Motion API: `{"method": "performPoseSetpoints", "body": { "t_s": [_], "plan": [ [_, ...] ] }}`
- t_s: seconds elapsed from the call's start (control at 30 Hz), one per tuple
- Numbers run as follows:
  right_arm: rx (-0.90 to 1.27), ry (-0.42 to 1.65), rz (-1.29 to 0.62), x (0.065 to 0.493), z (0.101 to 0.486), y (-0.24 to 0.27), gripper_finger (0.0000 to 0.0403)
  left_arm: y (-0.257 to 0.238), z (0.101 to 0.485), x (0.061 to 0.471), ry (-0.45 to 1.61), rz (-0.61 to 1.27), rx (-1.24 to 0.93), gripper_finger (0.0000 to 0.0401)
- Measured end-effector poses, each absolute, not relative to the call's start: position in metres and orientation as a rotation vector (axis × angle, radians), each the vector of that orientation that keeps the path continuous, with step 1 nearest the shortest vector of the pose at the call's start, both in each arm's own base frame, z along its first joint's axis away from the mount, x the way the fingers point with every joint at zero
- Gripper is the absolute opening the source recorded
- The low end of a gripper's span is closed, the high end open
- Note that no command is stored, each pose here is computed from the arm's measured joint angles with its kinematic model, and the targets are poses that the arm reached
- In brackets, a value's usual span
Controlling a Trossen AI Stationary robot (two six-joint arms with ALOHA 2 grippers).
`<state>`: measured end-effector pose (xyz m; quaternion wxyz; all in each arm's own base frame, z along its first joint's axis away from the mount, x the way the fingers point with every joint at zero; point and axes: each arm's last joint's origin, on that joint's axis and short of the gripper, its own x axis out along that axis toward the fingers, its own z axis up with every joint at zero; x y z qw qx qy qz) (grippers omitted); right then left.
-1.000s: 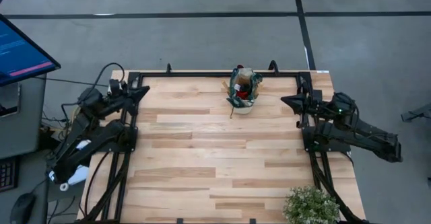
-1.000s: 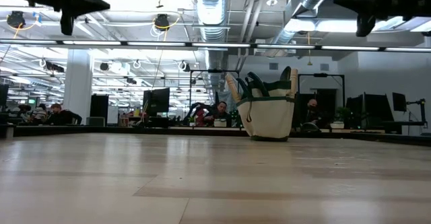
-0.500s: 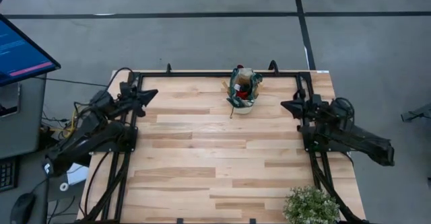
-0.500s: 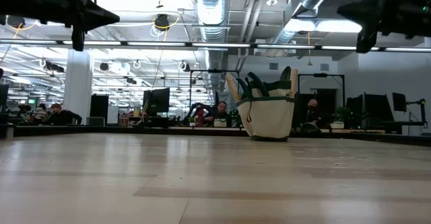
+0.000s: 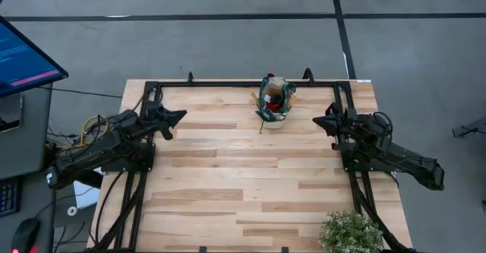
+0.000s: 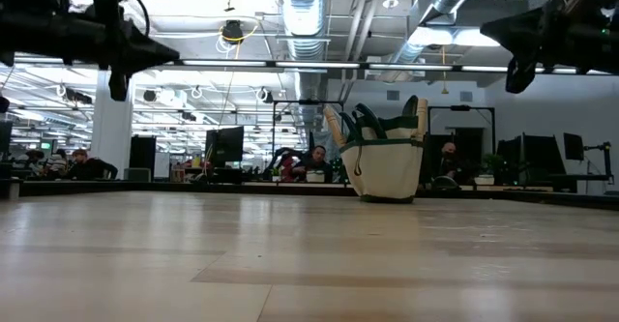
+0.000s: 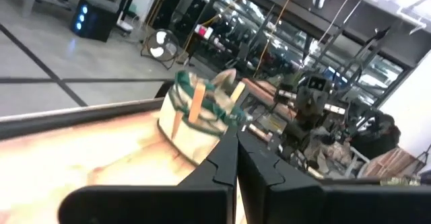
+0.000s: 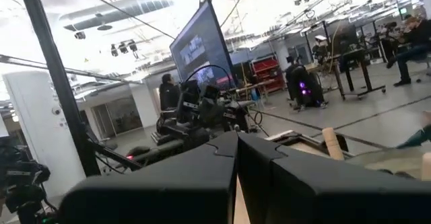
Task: Pick & Place Garden tools in Gardening bag
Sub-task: Return to Home Position
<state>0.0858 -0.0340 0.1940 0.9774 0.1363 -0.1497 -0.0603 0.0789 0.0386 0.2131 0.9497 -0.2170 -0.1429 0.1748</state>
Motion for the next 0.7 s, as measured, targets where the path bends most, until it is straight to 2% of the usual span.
{"method": "performPoseSetpoints", "body": {
  "t_s": [0.3, 0.7],
  "plan": [
    [0.342, -0.146, -0.156, 0.088, 0.178, -0.036, 0.0, 0.041, 0.181, 0.088, -0.254, 0.347, -0.457, 0.0003],
    [0.256, -0.075, -0.183, 0.089, 0.172, -0.037, 0.0, 0.042, 0.181, 0.088, -0.256, 0.378, -0.406, 0.0006]
  ]
}}
